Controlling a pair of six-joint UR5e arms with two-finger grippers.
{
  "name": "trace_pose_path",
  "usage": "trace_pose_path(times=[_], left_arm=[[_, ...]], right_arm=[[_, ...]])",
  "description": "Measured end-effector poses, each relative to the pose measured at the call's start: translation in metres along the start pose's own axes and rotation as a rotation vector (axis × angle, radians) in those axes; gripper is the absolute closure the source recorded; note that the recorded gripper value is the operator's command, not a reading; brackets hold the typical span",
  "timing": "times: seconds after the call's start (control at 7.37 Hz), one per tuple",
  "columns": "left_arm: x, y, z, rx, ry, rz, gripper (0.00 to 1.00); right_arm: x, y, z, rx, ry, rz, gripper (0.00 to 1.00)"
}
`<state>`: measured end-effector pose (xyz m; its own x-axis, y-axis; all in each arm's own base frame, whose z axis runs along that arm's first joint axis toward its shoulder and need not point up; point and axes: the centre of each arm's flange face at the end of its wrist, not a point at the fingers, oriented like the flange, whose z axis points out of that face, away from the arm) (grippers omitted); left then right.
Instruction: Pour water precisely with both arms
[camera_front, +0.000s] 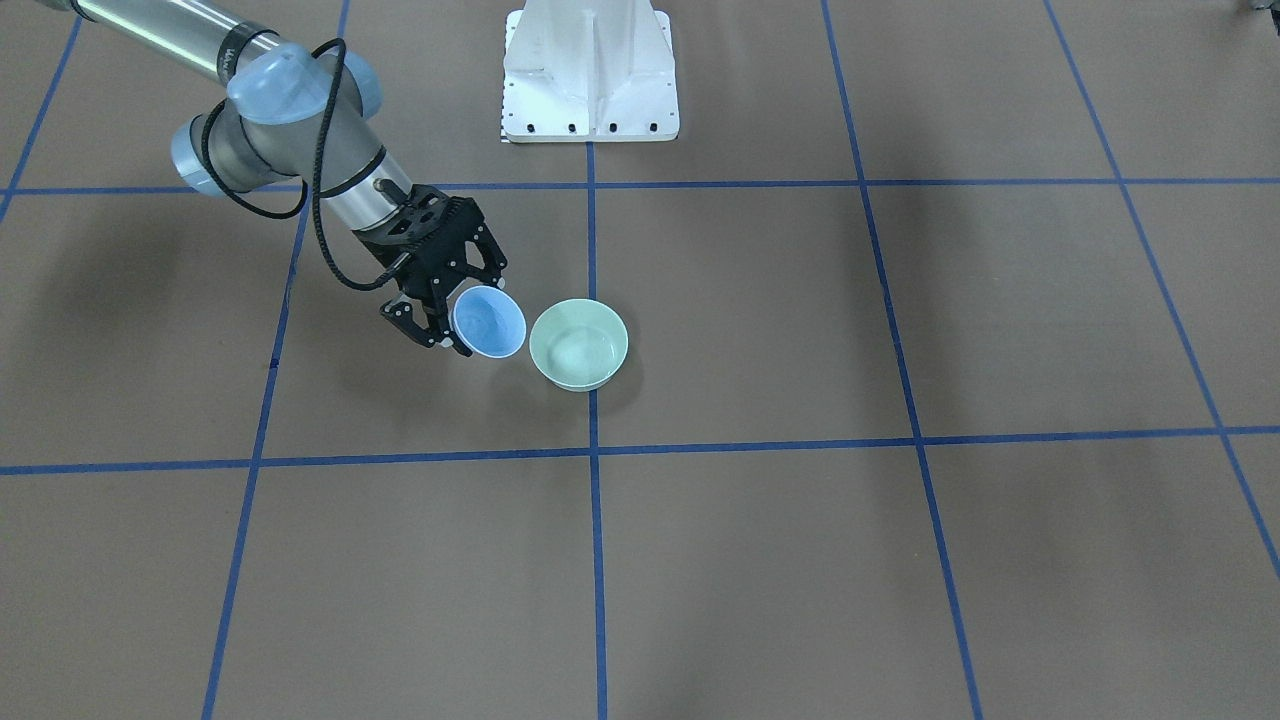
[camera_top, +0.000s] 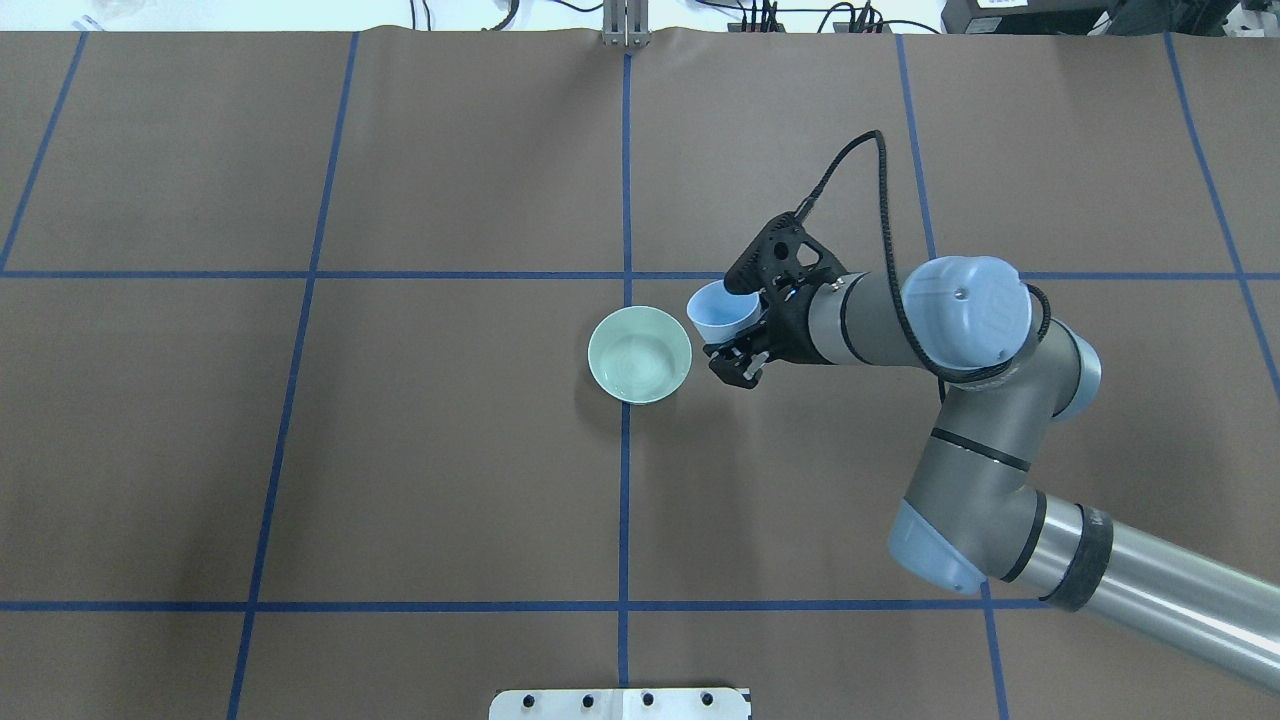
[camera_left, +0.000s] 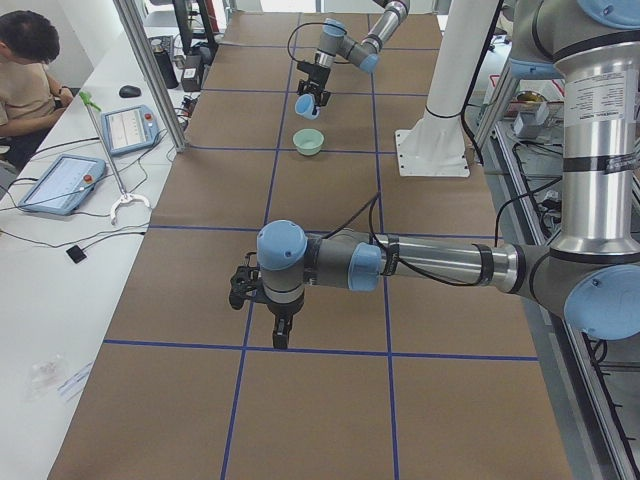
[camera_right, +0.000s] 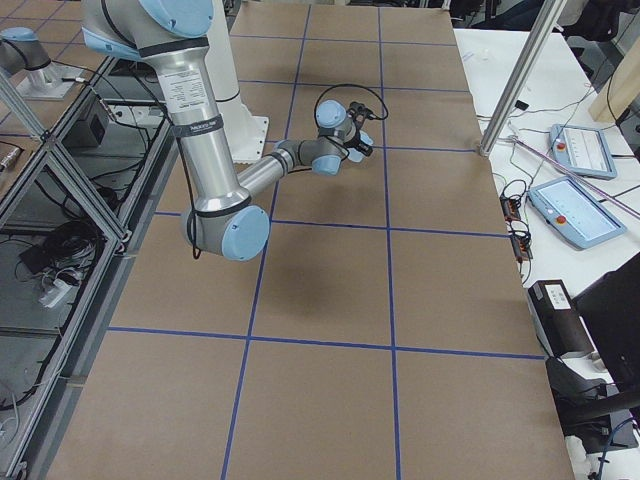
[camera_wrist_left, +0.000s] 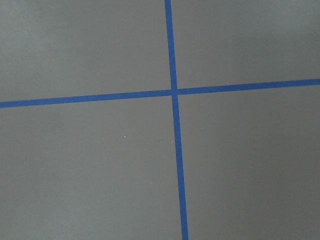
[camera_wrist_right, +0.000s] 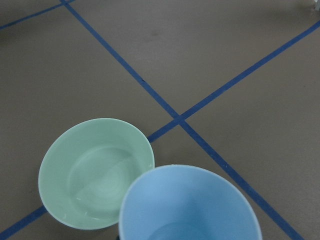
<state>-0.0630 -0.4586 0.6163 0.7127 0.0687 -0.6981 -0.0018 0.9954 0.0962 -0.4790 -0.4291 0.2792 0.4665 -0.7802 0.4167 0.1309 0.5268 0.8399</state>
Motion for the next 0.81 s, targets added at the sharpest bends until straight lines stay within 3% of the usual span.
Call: trace_pose_path(times=[0.41, 0.81], left_arm=[[-0.003, 0.001, 0.003, -0.007, 0.000, -0.007, 0.00], [-0.006, 0.001, 0.006, -0.012, 0.000, -0.012, 0.00]], right_arm=[[-0.050, -0.052, 0.000, -0.223, 0.089, -0.059, 1.00], [-0.066, -0.076, 0.003, -0.425, 0.135, -0.110, 1.00]])
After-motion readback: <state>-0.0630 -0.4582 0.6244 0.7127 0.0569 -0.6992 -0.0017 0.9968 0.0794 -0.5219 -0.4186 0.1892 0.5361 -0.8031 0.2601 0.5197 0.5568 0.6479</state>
